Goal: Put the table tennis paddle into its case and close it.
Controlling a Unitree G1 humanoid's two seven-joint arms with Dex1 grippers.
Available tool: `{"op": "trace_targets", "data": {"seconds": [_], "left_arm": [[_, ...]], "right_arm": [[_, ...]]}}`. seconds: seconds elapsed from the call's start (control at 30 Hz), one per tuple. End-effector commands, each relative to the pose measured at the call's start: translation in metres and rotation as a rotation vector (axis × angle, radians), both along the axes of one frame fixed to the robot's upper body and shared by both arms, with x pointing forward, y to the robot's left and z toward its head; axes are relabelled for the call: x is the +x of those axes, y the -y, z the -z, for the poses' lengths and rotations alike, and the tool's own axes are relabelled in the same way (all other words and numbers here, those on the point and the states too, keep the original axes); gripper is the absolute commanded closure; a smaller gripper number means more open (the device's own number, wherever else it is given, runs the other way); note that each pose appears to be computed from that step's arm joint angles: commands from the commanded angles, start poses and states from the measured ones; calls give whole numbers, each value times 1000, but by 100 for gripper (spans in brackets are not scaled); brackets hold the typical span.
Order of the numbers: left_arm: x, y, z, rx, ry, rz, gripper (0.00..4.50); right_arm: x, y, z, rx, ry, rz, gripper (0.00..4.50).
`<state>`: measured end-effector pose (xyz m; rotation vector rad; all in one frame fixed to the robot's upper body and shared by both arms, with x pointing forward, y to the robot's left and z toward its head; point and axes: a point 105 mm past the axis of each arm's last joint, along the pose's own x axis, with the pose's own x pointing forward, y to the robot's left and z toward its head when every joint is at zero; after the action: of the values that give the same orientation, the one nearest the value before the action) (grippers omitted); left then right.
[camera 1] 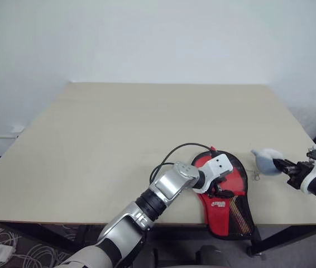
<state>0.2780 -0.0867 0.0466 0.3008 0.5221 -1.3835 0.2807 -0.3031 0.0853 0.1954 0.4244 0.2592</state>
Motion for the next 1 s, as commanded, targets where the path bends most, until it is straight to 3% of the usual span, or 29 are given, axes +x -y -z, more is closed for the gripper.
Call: {"op": "trace_targets", "data": {"seconds": [0.03,0.5,0.73,1.0], "left_arm": [[-3,-27,44,167,-86,-58,141],[-3,-27,45,167,-95,-58,141],[-4,-25,46,168,-98,-48,141],[-5,-24,47,165,-109,-51,141]], "right_arm": [[-11,20,-13,-38,24,15,446],[-86,1,-3,81,-129,-168,446],[-114,-8,2,1,-237,-302,446],[-139,22,-4,-192,-370,-390,447]]}}
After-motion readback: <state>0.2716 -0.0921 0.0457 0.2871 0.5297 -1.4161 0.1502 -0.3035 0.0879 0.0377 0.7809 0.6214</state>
